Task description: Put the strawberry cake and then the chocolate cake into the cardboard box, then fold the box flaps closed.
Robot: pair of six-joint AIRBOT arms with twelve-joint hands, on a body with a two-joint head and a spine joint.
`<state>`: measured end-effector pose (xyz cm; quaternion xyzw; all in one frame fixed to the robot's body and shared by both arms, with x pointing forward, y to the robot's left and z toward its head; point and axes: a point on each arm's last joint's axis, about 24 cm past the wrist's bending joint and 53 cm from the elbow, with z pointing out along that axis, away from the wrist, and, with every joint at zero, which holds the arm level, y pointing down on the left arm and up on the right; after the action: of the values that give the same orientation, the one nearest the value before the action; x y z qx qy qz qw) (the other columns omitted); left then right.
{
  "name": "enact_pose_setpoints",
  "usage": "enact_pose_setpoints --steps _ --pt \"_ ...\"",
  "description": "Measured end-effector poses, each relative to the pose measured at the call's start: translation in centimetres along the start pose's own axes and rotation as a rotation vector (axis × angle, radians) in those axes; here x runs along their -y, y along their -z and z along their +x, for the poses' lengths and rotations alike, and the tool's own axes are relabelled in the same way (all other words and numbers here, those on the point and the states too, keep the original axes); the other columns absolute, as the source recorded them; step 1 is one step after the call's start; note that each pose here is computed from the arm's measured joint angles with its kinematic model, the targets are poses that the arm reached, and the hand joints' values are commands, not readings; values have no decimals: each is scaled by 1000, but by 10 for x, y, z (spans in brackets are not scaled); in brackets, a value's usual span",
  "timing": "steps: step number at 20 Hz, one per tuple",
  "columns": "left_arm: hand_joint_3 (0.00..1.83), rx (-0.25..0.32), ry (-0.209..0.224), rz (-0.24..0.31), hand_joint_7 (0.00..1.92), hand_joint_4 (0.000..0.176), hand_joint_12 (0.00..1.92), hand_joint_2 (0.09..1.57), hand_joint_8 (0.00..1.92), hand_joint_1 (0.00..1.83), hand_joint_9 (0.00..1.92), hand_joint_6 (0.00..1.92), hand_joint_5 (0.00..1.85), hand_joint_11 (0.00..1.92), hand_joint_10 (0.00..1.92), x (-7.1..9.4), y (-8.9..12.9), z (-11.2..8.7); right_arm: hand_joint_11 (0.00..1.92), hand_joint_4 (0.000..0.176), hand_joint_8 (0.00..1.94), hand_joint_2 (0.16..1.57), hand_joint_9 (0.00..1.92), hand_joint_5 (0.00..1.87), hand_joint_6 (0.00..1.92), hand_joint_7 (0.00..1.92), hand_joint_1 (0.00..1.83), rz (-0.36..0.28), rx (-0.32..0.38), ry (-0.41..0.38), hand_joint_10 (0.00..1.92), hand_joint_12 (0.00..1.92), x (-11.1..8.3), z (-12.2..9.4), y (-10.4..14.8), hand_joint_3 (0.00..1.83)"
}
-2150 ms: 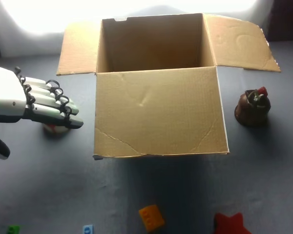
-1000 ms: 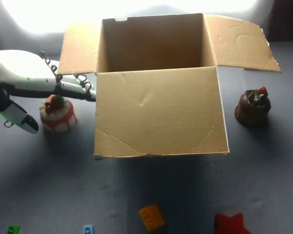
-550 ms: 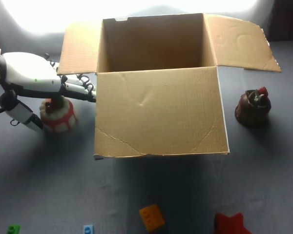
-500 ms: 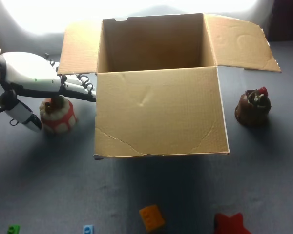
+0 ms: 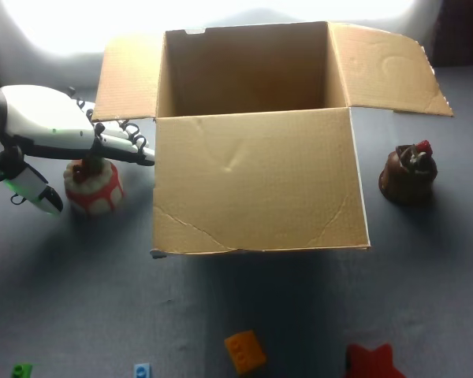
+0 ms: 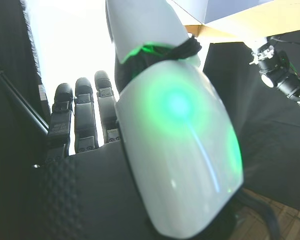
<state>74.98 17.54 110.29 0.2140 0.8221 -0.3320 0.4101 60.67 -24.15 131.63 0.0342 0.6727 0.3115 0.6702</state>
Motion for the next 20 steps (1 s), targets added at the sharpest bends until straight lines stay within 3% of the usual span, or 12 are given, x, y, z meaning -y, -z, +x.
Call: enact_pose_setpoints --steps 2,3,4,5,6,7,8,9,10,14,18,20 --pt "0 -6 -2 -6 309 81 1165 972 23 1273 407 22 241 16 80 -2 0 2 0 23 1 1055 65 56 1 74 1158 0 0 0 4 138 0 0 0 5" --pt "1 -7 -3 -8 453 62 1306 985 46 1302 569 42 378 132 148 -2 -1 3 0 26 1 1050 68 56 1 67 1170 0 0 0 3 108 0 0 0 2" --pt "2 -7 -3 -7 523 53 1385 1009 34 1297 611 21 455 184 260 -1 -2 4 0 25 0 1054 66 45 0 59 1156 0 1 0 2 102 0 0 0 4" --pt "2 -5 1 -3 606 35 1507 1046 107 1264 534 30 545 270 775 1 -2 3 0 29 0 1053 71 33 0 54 1145 0 1 0 3 122 0 0 0 3" --pt "3 -1 10 -2 488 13 1616 1084 735 1226 506 90 647 393 1235 1 -3 4 0 28 1 1056 77 42 3 58 1150 0 1 0 4 159 0 0 0 3" --pt "2 3 17 -1 672 0 1612 1199 1277 1289 524 165 720 449 1364 1 -3 4 0 27 1 1059 84 44 2 64 1144 0 1 0 5 194 0 0 0 4" --pt "24 10 28 3 771 0 1571 1217 1383 1188 653 1050 715 606 1381 2 -3 2 0 29 0 1061 80 36 0 49 1137 -1 2 0 3 205 0 -1 0 4" --pt "8 10 29 6 762 0 1569 1227 1441 1166 750 1201 760 712 1427 3 -4 2 0 37 0 1075 76 6 0 28 1103 -1 3 0 1 215 0 -1 0 11" --pt "4 14 35 10 750 0 1572 1230 1461 1160 784 1228 779 750 1441 4 -4 1 0 38 2 1065 92 6 1 35 1117 -1 3 0 6 316 0 -1 0 5" --pt "0 -33 -10 -2 761 0 1578 1230 1462 1164 769 1219 779 733 1418 2 -1 14 0 20 10 1069 108 45 8 90 1116 -1 5 0 8 322 0 -1 0 4" --pt "0 -37 -39 -12 772 0 1554 1220 1453 1174 776 1170 807 736 1386 -1 11 10 0 25 0 1076 105 27 0 81 1100 -2 5 -1 2 364 -1 -1 0 6" --pt "2 -19 -55 11 771 0 1546 1226 1456 1167 773 1217 778 743 1397 8 19 -2 0 28 0 1071 100 23 0 80 1121 -2 6 0 0 361 -1 -1 0 3"
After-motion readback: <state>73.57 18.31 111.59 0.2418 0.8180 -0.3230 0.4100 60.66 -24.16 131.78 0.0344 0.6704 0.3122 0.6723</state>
